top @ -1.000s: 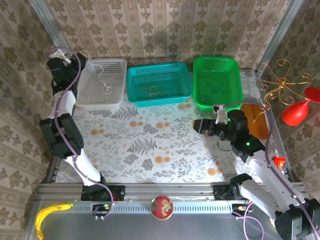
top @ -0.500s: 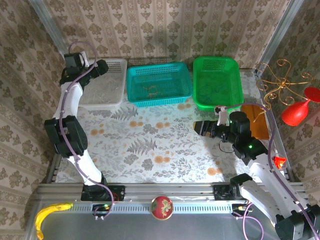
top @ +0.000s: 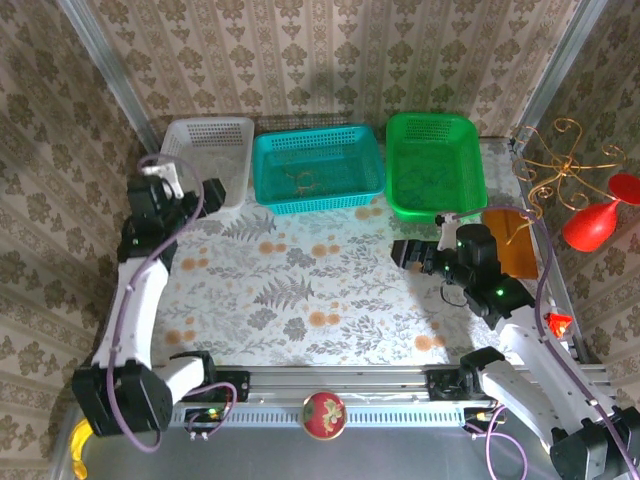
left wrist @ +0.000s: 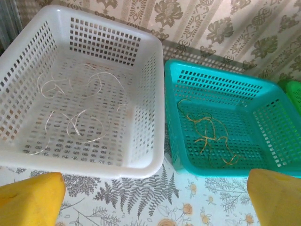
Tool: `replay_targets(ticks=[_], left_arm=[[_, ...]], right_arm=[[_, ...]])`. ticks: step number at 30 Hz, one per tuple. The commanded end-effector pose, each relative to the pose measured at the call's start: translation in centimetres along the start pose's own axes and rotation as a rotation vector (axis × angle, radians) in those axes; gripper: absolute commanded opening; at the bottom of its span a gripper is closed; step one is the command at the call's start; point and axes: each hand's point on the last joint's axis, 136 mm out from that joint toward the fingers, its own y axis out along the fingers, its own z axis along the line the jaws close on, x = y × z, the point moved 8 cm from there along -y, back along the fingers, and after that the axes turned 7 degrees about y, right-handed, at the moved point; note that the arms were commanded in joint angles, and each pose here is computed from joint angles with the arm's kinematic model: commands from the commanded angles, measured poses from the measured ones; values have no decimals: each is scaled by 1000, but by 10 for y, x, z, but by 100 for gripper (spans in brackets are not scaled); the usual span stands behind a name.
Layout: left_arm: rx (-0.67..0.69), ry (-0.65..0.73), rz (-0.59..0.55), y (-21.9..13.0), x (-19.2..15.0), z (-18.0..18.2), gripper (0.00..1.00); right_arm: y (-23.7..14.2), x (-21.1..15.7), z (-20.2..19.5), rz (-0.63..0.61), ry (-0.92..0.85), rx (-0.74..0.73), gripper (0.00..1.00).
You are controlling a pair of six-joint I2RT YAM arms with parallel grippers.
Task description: Untangle the cables
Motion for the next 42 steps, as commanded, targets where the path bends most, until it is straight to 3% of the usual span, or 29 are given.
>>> replay_targets(ticks=[1, 6, 9, 16, 21, 30, 34, 37, 40, 42], left_arm=[[31, 57, -110, -8, -11, 1, 100], [63, 80, -246, -15, -38, 6, 100], [105, 110, -272, -16, -52, 11, 100], [151, 230, -214, 1, -81, 20, 100], [185, 249, -208, 18, -96, 29, 100], [237, 358, -184, 61, -134, 46, 100], [168, 383, -171, 75, -136, 48, 100], [147, 401, -238, 82, -152, 51, 100], [148, 356, -152, 87, -151, 57, 100], [108, 348, -117, 93, -148, 59, 100]], right_arm=[[4, 3, -33, -146, 22, -262, 100], [9, 10, -53, -360, 16, -388, 100], [12, 15, -58, -380, -63, -460, 100], [37, 18, -68, -336, -278, -568, 100], [52, 15, -79, -339, -337, -645, 100], [85, 10, -92, -372, -412, -556, 100], [93, 20, -100, -390, -426, -501, 100], [99, 15, -120, -419, -388, -459, 100], [102, 11, -135, -436, -347, -387, 100], [109, 15, -135, -326, -336, -374, 100]])
